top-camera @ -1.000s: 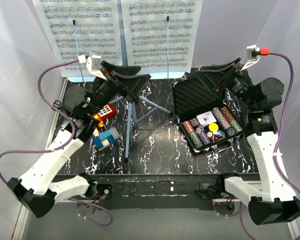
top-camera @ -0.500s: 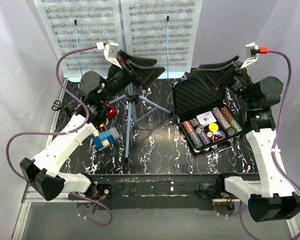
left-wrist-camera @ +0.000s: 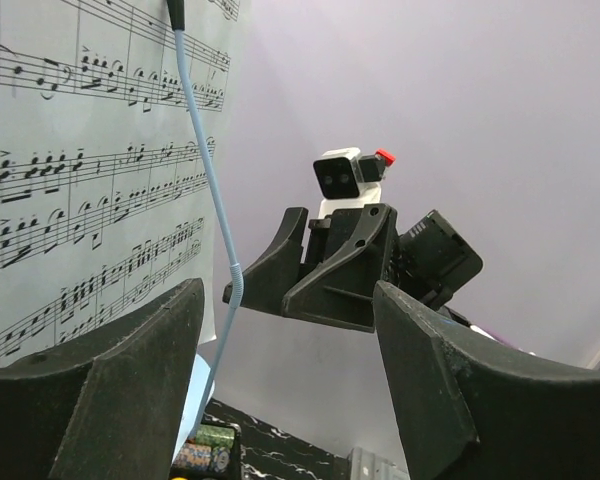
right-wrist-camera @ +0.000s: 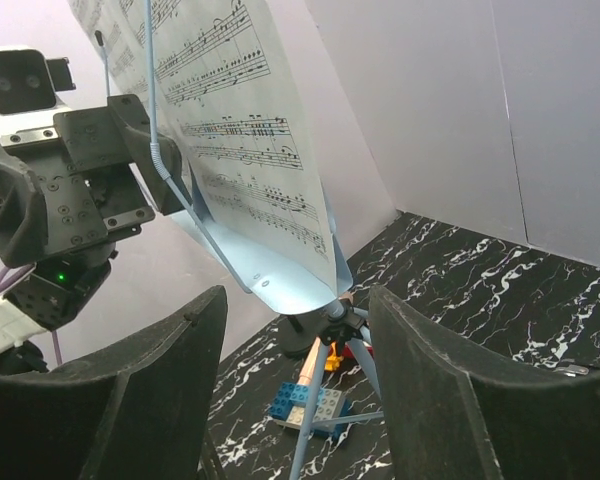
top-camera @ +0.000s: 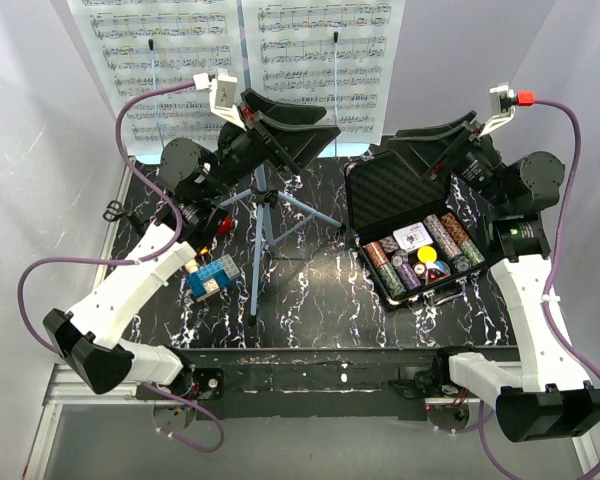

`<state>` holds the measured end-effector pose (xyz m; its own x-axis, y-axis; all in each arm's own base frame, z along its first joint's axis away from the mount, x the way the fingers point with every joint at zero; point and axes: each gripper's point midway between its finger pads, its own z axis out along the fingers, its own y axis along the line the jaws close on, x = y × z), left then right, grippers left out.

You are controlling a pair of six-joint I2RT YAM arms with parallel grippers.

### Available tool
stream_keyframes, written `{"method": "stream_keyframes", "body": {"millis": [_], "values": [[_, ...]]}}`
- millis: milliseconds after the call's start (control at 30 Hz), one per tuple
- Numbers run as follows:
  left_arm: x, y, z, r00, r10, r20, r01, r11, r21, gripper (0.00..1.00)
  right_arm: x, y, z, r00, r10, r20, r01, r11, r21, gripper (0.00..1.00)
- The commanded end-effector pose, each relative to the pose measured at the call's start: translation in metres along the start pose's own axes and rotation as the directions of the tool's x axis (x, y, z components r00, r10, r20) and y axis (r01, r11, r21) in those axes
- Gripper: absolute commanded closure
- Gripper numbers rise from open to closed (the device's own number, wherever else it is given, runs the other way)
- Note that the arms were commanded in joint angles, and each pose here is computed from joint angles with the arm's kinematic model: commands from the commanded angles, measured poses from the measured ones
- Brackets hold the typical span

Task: Pack up the instrument practice props
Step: Pick up the sheet music from the music stand.

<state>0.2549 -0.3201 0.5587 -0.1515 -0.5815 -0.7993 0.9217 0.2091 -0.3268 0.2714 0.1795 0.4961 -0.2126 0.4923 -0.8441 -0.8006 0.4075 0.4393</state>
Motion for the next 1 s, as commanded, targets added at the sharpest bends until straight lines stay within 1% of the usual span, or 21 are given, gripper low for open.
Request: {"method": "stream_keyframes", "body": {"millis": [0, 233, 567, 767, 967], "values": [[0.001, -0.002, 0.009, 1.0, 0.018, -0.005, -0.019, 1.0, -0.008, 0.33, -0.016, 0.014, 0.001, 0.999, -0.042, 0.033, 0.044, 0.998, -0.04, 0.34], [0.004, 0.004, 0.014, 1.0, 0.027, -0.007, -0.027, 0.999, -0.026, 0.34, -0.016, 0.014, 0.001, 0.999, -0.046, 0.03, 0.047, 0.998, -0.038, 0.37], [-0.005, -0.004, 0.024, 0.999, 0.029, 0.022, -0.029, 1.0, 0.008, 0.38, -0.013, 0.014, 0.001, 0.999, -0.04, 0.025, 0.042, 0.998, -0.049, 0.39], [-0.006, -0.005, 0.027, 0.999, 0.033, 0.027, -0.033, 0.999, 0.011, 0.44, -0.014, 0.015, 0.001, 0.999, -0.042, 0.028, 0.043, 0.998, -0.052, 0.4], [-0.008, 0.0, 0.027, 0.999, 0.037, 0.04, -0.036, 0.999, -0.017, 0.55, -0.014, 0.015, 0.002, 0.999, -0.039, 0.03, 0.04, 0.998, -0.054, 0.4]]}}
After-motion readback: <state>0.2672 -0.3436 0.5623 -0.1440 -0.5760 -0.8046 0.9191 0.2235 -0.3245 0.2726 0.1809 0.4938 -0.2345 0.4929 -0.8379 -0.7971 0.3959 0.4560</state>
